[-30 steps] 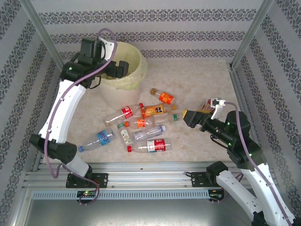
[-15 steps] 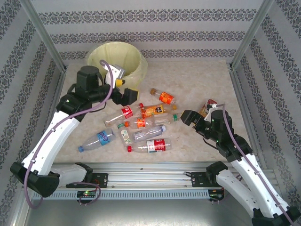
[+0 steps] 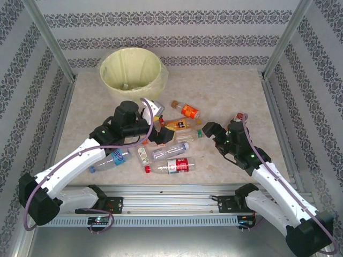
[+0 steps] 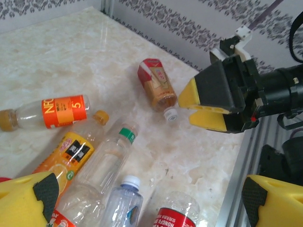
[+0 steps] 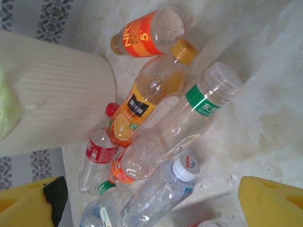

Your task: Put the plastic bottles in the bin

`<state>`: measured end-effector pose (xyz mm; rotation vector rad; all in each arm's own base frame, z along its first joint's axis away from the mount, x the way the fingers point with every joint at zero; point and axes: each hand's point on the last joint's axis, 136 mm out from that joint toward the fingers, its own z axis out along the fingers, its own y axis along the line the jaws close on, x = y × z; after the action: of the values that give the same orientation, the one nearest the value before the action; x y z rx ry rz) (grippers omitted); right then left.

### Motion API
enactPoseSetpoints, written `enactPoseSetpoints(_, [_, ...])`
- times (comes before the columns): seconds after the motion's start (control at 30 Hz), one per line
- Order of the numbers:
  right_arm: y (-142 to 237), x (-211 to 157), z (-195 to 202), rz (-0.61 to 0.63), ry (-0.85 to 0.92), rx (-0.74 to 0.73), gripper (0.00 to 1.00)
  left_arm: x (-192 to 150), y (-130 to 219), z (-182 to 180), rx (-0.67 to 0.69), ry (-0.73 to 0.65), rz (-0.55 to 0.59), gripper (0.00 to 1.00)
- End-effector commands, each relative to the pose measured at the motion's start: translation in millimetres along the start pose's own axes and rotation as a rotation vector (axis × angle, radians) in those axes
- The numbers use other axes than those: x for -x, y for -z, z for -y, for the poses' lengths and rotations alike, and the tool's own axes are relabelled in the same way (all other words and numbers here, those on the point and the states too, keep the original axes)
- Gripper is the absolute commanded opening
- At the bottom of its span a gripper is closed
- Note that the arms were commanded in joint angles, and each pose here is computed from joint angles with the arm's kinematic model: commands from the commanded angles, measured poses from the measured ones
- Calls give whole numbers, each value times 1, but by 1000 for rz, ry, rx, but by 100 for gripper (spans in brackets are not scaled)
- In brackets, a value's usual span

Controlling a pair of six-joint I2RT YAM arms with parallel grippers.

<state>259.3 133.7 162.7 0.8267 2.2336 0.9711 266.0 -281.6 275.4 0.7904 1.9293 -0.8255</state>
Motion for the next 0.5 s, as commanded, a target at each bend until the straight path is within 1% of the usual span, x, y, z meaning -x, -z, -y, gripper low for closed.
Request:
enactPoseSetpoints(0.0, [-10, 11, 0, 65, -87, 18, 92, 3, -9, -7, 94, -76, 32, 100])
enactPoseSetpoints(0.27, [-36, 8, 18, 66, -192, -7, 88, -20, -24, -6, 141, -124, -49, 100])
enactPoseSetpoints(0.47, [-56, 7, 30, 79, -264, -7, 83, -35, -34, -9, 182, -152, -114, 100])
